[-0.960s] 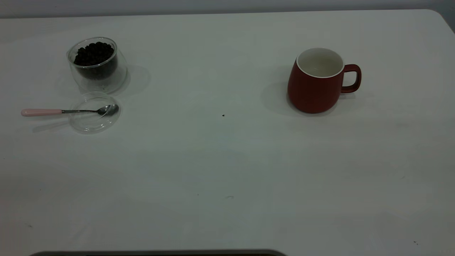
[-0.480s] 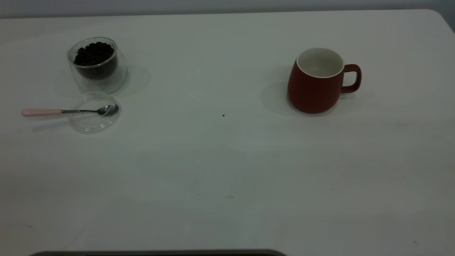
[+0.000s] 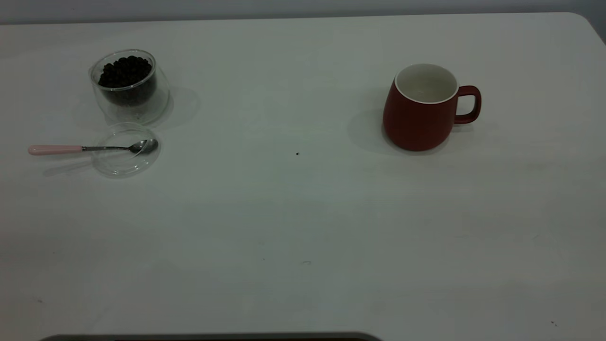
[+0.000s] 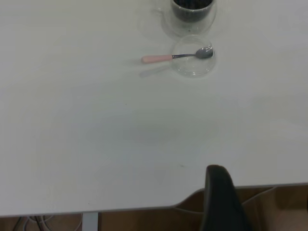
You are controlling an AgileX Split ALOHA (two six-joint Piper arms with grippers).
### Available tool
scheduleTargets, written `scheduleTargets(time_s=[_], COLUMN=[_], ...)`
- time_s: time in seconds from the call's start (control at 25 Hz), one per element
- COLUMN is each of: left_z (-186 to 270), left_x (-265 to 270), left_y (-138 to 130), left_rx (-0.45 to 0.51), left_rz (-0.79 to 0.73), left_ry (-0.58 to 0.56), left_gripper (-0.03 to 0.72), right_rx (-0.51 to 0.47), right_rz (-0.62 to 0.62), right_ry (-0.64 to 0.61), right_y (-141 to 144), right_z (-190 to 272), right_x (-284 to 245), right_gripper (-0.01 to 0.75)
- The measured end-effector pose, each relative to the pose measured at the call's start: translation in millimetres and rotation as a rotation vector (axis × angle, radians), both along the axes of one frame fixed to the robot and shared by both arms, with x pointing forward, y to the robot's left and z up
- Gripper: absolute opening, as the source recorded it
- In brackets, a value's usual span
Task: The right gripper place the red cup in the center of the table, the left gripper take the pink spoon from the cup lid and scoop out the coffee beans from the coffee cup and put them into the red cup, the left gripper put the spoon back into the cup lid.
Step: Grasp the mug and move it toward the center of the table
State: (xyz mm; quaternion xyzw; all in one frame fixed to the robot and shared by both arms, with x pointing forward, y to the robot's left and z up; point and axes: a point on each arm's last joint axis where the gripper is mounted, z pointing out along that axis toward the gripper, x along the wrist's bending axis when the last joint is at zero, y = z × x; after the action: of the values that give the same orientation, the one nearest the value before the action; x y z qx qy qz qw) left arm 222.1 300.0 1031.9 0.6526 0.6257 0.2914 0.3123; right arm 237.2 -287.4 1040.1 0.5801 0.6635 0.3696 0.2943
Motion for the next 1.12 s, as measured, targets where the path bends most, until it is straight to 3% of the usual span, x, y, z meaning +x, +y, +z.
scheduleTargets(time_s=[0.76, 1.12], left_z=[0.0, 0.0], left_x=[0.0, 0.0], left_y=[0.0, 0.0], left_rx=[0.001, 0.001], left_rz=[-0.001, -0.001], left_ry=[0.000, 0.000], left_gripper=[0.475, 0.475], right_rx=[0.006, -0.123], right_rz=[0.008, 0.111], right_ry=[0.010, 0.170], right_y=[1.0, 3.6], right_z=[0.9, 5.3], right_x=[2.7, 84.9], right_gripper=[0.468, 0.629])
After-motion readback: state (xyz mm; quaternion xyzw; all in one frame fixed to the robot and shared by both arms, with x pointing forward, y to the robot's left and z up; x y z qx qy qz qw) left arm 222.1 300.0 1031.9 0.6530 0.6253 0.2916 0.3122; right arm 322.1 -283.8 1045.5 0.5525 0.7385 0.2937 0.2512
